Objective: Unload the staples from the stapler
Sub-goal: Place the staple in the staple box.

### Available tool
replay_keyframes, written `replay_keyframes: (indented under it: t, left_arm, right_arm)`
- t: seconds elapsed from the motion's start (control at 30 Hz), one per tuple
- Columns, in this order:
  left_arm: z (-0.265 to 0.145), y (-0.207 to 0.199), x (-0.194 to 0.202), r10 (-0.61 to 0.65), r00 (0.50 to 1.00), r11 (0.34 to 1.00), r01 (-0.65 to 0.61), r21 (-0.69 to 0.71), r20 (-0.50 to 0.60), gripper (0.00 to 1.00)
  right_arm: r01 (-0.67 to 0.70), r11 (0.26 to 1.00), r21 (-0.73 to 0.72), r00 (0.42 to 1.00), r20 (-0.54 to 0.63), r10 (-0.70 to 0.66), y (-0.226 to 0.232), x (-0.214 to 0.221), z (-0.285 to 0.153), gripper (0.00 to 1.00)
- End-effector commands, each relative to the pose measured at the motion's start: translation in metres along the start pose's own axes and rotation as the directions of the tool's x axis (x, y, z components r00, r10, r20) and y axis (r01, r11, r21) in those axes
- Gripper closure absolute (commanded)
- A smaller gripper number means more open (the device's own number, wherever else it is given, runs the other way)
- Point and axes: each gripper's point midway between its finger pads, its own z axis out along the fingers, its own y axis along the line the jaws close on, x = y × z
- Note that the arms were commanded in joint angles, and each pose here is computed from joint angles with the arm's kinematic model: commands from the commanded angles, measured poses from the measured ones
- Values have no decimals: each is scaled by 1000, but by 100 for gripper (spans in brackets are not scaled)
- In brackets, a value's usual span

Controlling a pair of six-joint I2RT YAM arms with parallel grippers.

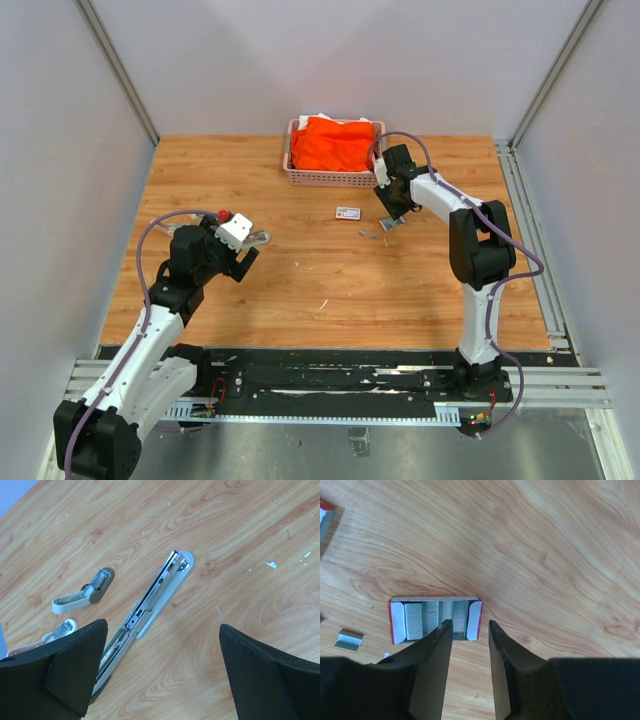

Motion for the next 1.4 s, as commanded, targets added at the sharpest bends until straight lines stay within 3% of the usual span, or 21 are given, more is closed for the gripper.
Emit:
replay_keyframes:
  t: [0.0, 1.37]
  left_arm:
    - [1, 3, -3, 13, 1000, 1000, -13, -15, 18, 2]
    - [1, 4, -3, 17, 1000, 1000, -16, -18, 19, 2]
  right_arm:
    - [-13, 999, -47, 999, 30, 14, 12, -9, -13, 63]
    - [-58, 996, -74, 998, -36, 55, 3, 13, 8, 62]
